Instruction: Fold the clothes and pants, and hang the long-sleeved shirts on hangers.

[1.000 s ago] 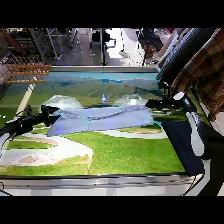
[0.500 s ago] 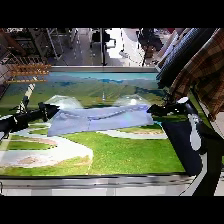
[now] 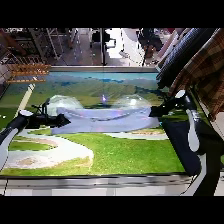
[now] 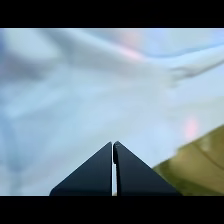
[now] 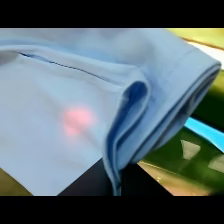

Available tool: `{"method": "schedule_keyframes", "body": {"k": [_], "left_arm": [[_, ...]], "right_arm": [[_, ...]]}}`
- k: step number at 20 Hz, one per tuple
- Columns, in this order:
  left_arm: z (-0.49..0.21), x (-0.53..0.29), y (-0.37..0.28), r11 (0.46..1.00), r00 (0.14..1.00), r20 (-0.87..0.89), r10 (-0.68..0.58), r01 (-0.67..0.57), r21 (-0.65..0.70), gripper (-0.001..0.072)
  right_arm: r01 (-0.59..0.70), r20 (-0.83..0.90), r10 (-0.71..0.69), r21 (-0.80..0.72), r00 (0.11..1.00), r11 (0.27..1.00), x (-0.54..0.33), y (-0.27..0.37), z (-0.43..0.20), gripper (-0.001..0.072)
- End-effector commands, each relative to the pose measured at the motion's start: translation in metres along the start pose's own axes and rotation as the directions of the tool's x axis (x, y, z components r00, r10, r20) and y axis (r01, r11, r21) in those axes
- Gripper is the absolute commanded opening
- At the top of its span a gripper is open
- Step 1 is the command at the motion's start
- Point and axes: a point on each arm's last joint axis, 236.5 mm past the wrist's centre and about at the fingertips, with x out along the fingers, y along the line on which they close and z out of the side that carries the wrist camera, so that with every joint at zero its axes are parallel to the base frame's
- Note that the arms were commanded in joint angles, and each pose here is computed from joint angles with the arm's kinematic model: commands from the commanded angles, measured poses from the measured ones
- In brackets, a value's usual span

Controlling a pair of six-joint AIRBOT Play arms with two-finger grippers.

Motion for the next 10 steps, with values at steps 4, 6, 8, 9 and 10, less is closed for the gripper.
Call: {"method": "schedule_keyframes", "body": {"k": [4,6,8,9,10], "left_arm": [[-0.016,0.048,0.007,0.986,0.986,-0.044,0.158,-0.155,0.060,0.0005],[-0.005,0.042,0.001,0.986,0.988,-0.020,0.156,-0.155,0.053,0.0005],[0.015,0.004,-0.011,0.986,0.990,0.000,0.143,-0.142,0.089,0.0005],[0.025,-0.024,-0.016,0.986,0.991,0.016,0.134,-0.135,0.100,0.0005],[0.032,-0.057,-0.022,0.987,0.992,0.035,0.121,-0.124,0.103,0.0006]], "right_arm": [[0.052,0.101,-0.051,-0.011,0.994,0.999,-0.084,0.102,0.006,0.0014],[-0.014,0.137,0.023,-0.072,0.990,0.997,-0.052,0.187,0.023,0.0013],[-0.045,0.196,0.069,-0.124,0.978,0.991,-0.012,0.270,0.034,0.0013],[-0.075,0.239,0.110,-0.154,0.965,0.985,0.011,0.317,0.038,0.0013],[-0.109,0.282,0.159,-0.184,0.946,0.977,0.033,0.359,0.041,0.0014]]}}
